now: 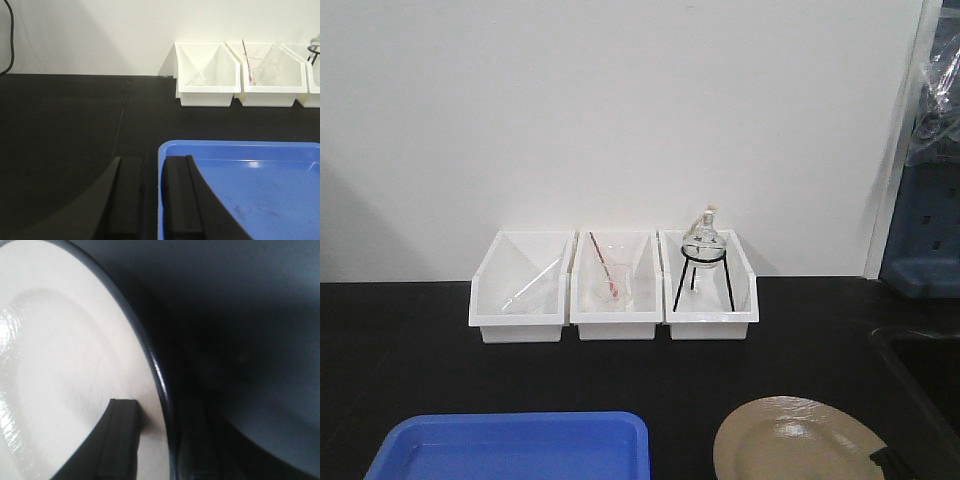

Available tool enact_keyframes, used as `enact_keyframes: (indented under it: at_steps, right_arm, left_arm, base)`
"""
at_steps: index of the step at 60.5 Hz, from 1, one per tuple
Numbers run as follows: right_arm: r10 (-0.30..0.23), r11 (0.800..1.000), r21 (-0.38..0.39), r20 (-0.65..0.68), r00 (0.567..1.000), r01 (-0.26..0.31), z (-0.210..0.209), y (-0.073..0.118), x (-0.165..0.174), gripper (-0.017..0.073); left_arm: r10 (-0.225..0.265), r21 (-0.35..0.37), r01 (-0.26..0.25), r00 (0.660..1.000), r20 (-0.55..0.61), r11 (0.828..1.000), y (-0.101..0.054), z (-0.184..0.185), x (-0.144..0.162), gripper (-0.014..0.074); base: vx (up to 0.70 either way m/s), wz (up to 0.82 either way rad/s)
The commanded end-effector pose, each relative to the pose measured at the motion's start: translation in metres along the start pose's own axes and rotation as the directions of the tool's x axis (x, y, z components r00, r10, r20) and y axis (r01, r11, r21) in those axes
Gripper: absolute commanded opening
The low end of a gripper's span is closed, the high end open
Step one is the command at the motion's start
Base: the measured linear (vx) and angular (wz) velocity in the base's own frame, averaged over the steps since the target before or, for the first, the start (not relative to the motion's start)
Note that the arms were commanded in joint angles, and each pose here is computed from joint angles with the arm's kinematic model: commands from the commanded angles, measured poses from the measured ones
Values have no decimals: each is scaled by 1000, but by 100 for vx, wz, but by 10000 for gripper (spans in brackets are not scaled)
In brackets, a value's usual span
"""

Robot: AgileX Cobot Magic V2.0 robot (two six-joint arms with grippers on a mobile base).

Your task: Place disk in tray to left cabinet

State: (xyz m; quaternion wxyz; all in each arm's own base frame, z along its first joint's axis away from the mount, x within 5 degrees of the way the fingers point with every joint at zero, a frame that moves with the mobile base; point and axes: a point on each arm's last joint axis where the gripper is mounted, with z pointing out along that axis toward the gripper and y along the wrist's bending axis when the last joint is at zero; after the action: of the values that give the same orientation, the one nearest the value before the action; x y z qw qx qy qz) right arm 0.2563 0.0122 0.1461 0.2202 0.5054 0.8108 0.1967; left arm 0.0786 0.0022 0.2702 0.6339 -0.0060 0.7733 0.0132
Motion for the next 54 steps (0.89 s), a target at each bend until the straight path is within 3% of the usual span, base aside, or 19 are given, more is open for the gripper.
enact_keyframes:
  at_steps: [1, 13, 26, 38, 54]
  right_arm:
    - [-12, 1000, -21, 4, 1000, 12, -4, 4, -2, -11]
    - [-16, 998, -53, 21, 1000, 17, -13, 8, -3, -3]
    - [-65, 985, -154, 99, 993, 80, -40, 20, -8, -2]
    - [-25, 971, -233, 116, 993, 52, -60, 27, -8, -2]
    - [-17, 955, -291, 161, 987, 64, -77, 31, -9, -2]
  left_arm:
    - [-16, 5, 16, 995, 101, 1000, 0, -2, -17, 275]
    - [-16, 5, 16, 995, 101, 1000, 0, -2, -17, 275]
    - [-16, 5, 16, 995, 101, 1000, 0, -2, -17, 275]
    - [-16, 5, 16, 995, 101, 1000, 0, -2, -17, 275]
    - [-16, 5, 16, 995, 101, 1000, 0, -2, -17, 275]
  base:
    - [0, 0]
    - [0, 0]
    - [0, 0]
    - [0, 0]
    - [0, 0]
